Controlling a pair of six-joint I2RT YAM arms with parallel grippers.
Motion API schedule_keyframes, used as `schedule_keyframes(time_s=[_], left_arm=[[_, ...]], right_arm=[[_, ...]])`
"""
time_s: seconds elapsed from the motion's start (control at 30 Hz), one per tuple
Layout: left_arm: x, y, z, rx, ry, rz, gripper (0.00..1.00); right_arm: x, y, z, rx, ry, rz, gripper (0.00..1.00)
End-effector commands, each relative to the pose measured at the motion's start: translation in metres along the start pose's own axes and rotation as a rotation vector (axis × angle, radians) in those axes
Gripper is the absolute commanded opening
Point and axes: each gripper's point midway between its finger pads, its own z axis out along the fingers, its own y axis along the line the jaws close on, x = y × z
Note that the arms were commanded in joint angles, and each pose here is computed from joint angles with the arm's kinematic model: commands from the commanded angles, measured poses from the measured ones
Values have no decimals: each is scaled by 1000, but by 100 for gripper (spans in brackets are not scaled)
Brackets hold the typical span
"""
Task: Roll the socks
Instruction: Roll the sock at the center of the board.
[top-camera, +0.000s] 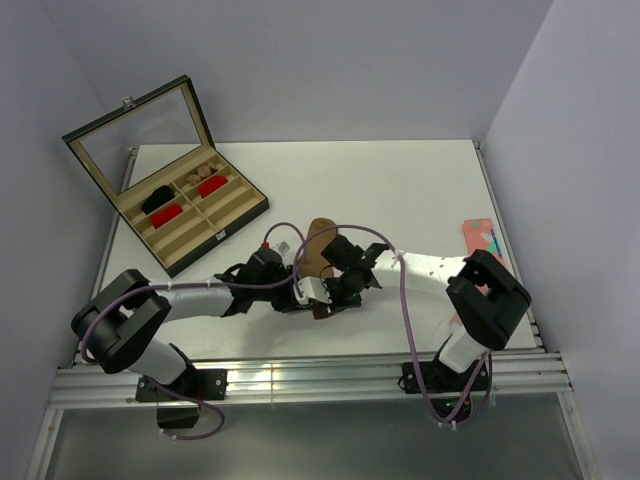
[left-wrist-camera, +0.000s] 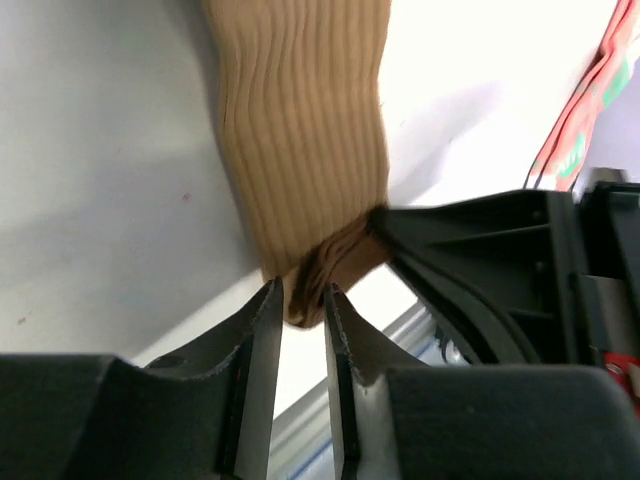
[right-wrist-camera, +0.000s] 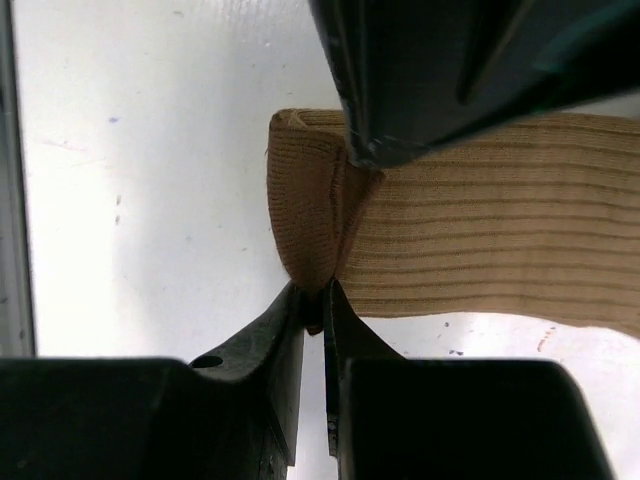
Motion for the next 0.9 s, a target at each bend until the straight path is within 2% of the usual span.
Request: schedule_keyframes(time_s=[0.0,0.2,0.43,0.87], left_arm=[[-27,-28,-4,71,-164,59,29],[-41,-39,-7,114,-308,173,34],[-41,-44,-6,169,-404,295,41],[-36,-61,-11,329,-526,407,42]], right_arm=[[-1,10,-7,-117,-11,45,11],[-2,7,-15,-237,-58,130,11],[5,-1,-18,-345,-73,218,11],[10,-8,-18,-446,-58,410,11]])
